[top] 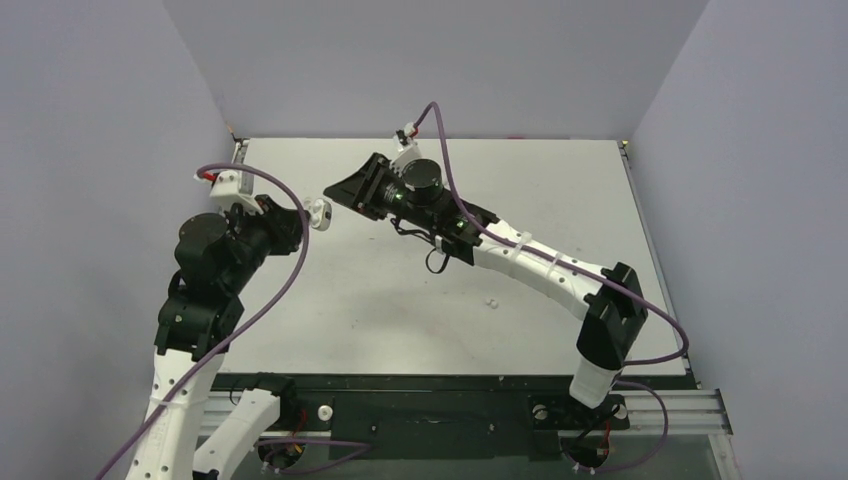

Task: Insert the wireless bluetooth earbuds into the charging case
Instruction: Place the earbud in the charging case, then close the charging case, then place the charging case at the center of the board, then move the charging case to the center of the board.

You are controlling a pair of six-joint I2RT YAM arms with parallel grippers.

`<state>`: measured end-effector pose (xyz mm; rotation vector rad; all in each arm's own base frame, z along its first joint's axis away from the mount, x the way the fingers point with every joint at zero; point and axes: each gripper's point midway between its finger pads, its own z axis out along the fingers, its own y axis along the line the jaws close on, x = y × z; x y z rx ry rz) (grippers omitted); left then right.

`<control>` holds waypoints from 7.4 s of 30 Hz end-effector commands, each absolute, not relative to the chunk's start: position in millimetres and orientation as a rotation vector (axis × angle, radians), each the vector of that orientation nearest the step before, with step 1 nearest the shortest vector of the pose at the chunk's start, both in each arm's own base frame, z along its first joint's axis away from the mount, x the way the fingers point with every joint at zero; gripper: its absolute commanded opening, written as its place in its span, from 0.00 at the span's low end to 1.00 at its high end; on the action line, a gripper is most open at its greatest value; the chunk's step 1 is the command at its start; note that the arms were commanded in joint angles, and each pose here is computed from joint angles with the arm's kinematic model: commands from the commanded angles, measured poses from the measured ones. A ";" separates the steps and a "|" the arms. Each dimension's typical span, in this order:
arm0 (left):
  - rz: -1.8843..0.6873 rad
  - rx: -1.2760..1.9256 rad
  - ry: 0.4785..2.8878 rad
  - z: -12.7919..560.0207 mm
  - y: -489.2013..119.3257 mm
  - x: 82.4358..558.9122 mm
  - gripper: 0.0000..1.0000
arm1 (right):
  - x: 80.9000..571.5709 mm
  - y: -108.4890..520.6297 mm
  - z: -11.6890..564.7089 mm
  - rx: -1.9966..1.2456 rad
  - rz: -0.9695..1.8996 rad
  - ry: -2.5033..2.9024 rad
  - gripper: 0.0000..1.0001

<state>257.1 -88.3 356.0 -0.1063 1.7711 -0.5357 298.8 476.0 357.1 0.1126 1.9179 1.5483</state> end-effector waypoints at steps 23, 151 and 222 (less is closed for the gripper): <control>-1.006 0.829 1.363 428.0 -186.6 163.0 0.00 | 160.5 381.5 373.2 -1.359 1.024 1.312 0.92; -0.585 0.033 1.903 277.9 -97.7 250.1 0.46 | 576.2 251.5 154.5 -0.248 0.251 2.226 0.86; -0.596 0.337 1.862 174.7 -351.2 632.3 0.51 | 485.9 143.2 199.1 -0.069 0.320 2.257 0.90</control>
